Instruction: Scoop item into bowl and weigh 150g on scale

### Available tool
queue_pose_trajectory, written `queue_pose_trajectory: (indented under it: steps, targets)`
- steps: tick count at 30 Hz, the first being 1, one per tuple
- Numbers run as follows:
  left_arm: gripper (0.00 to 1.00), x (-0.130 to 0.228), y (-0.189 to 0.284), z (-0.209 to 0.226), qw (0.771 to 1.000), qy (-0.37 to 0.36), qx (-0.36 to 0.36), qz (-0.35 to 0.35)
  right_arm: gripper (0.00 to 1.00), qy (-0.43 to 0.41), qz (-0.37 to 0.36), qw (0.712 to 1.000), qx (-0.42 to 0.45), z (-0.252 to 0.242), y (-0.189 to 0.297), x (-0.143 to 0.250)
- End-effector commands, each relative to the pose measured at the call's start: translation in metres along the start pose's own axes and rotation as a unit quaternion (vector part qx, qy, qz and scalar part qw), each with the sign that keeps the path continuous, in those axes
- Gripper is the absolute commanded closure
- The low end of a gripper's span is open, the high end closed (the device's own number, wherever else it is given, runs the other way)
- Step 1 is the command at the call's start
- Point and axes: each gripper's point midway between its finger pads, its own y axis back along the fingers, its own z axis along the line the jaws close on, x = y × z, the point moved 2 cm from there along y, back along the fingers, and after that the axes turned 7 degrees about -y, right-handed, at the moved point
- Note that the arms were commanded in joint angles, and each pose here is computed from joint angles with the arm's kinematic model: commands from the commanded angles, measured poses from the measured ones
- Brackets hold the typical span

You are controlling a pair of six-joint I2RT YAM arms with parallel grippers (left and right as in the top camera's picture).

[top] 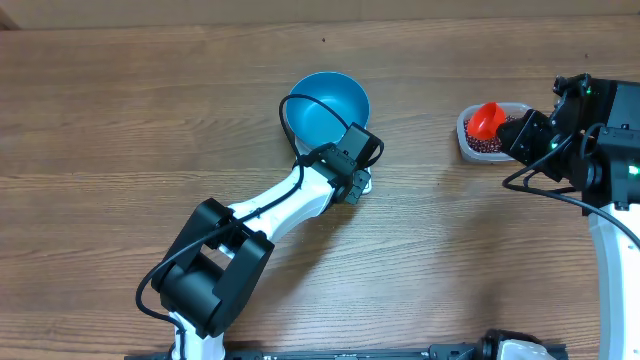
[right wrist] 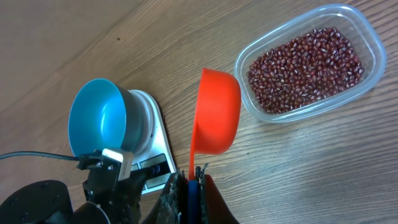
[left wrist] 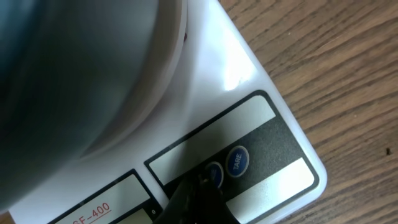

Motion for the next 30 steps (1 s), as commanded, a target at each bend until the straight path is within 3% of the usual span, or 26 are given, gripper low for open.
queue_pose_trajectory:
  steps: [1,8,30]
  targets:
    - [0.96,-0.0048,-0.002,0.0029,1.0,0.01,-0.011,-0.004,0.96,0.014,-0.02,1.0,-0.006,0.0063,0.0094,-0.0086]
    - [0.96,-0.004,-0.0025,0.0116,0.999,0.025,-0.039,-0.003,0.96,0.014,-0.02,1.0,-0.006,0.0063,0.0094,-0.0086]
    - [0.96,0.0019,-0.0035,0.0046,1.0,0.021,-0.02,0.008,0.96,0.015,-0.02,1.0,-0.006,0.0063,0.0094,-0.0086]
